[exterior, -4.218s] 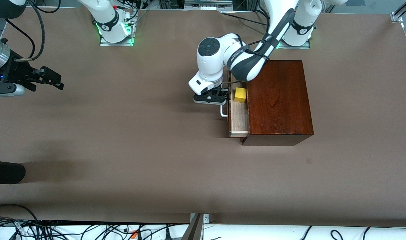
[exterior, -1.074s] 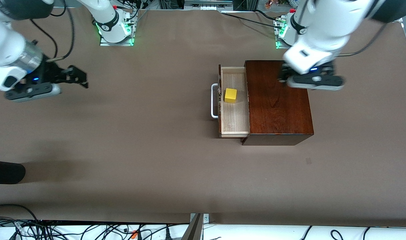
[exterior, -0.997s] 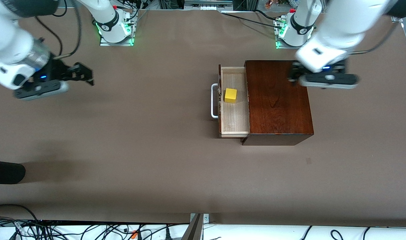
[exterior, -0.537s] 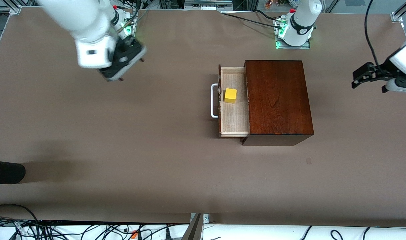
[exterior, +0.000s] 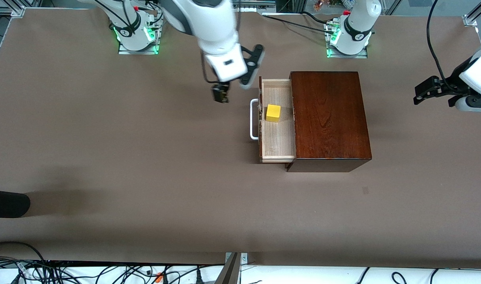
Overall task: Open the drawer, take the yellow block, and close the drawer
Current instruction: 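Lower the right gripper into the drawer over the yellow cube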
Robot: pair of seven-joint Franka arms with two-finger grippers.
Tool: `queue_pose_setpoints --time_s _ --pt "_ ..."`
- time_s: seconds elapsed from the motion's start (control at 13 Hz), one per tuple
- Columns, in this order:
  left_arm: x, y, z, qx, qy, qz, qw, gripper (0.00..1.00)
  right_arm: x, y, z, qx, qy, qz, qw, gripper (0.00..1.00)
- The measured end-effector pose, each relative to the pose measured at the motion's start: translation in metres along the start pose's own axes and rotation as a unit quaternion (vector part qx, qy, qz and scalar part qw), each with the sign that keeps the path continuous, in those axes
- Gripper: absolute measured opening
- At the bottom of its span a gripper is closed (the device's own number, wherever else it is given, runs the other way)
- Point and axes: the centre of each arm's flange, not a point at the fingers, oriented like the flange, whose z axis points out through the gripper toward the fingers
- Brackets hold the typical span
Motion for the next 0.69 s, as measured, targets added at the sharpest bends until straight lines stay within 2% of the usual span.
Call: queue_pose_setpoints --time_s 0.15,0.31,0.54,0.69 --pt "0.000 0.011 -0.001 0.000 -0.001 0.005 1.000 1.00 0.032 -0.023 0.033 -0.019 -0.001 -0.037 0.999 1.00" --pt "0.000 0.014 -0.003 0.001 0.000 0.007 1.000 1.00 0.060 -0.040 0.074 -0.032 0.018 -0.062 0.997 1.00" --pt "-0.002 0.011 -0.011 0.000 -0.001 0.005 1.000 1.00 0.083 -0.048 0.130 -0.043 0.037 -0.080 0.995 1.00" --pt "-0.003 0.011 -0.013 0.000 -0.001 0.005 1.000 1.00 0.091 -0.051 0.139 -0.048 0.039 -0.088 0.994 1.00"
